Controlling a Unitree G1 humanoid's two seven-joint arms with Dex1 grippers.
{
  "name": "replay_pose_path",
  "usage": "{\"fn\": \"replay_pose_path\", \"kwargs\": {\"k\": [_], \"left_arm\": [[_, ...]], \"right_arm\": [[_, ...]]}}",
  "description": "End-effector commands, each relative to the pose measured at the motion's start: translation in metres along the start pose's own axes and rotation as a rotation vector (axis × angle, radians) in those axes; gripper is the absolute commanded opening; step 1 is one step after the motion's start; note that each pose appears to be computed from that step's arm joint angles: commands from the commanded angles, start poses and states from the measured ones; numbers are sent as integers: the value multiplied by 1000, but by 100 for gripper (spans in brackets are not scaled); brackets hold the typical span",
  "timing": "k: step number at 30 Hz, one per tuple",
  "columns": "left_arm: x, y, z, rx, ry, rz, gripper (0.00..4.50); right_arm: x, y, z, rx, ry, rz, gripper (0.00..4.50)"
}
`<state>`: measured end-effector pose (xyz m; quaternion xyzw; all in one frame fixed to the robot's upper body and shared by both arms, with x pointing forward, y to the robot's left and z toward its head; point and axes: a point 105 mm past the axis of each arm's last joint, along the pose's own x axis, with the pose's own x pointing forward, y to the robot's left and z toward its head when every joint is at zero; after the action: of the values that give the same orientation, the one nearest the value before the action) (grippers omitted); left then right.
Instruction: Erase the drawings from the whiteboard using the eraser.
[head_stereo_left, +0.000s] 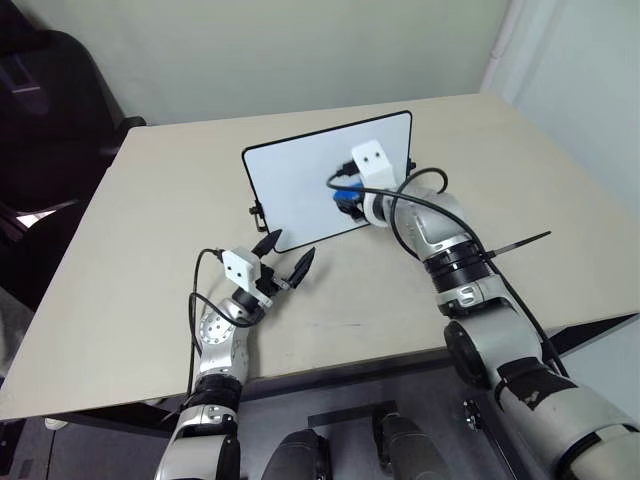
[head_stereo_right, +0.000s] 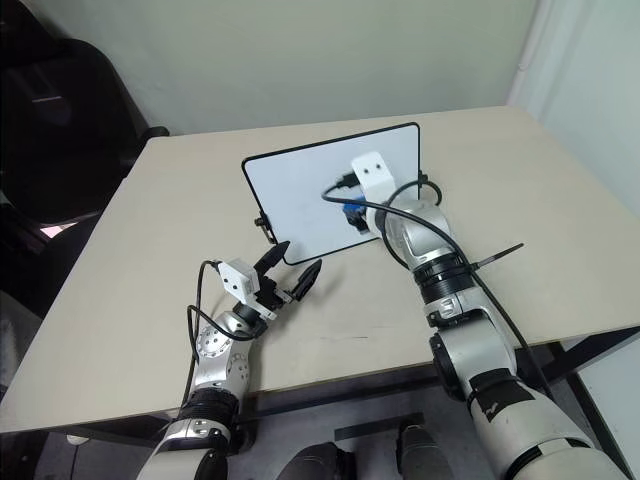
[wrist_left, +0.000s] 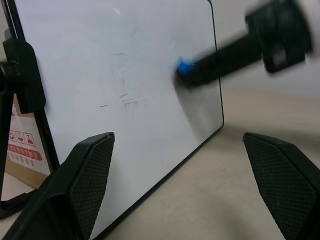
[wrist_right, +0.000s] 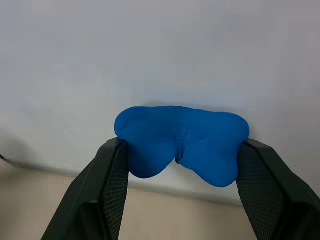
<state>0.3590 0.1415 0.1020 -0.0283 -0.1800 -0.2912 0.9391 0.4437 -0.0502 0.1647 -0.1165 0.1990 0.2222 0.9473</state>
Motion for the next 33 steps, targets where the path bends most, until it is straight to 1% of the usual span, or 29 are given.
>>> {"fn": "replay_pose_path", "kwargs": {"k": [1,8,12,15,17,19,21,25,28,31,33], "left_arm": [[-7,-1,-9,-30,11,29,450],[-7,2,-8,-26,11,34,450],[-6,1,-9,-31,11,32,450],[-6,0,-9,-33,10,30,450],[-6,-1,-10,-34,10,30,450],[-5,-1,-10,-34,10,32,450],[-5,-1,-10,-36,10,32,450],[-5,-5,-12,-50,13,22,450],[-5,-7,-14,-57,15,18,450],[-4,-10,-16,-67,17,10,450],[-5,-11,-17,-69,19,9,450]], "right_arm": [[-8,-4,33,-12,-112,-3,308],[-21,0,68,6,-207,27,308],[-39,5,101,-2,-301,53,308],[-55,-8,114,10,-347,32,308],[-61,-17,113,24,-348,15,308],[-65,-26,104,25,-331,-3,308],[-69,-32,86,15,-278,-4,308],[-77,-39,21,-25,-49,15,308],[-87,-44,-21,-43,99,11,308],[-97,-47,-54,-17,208,19,308],[-102,-49,-69,0,261,11,308]]}}
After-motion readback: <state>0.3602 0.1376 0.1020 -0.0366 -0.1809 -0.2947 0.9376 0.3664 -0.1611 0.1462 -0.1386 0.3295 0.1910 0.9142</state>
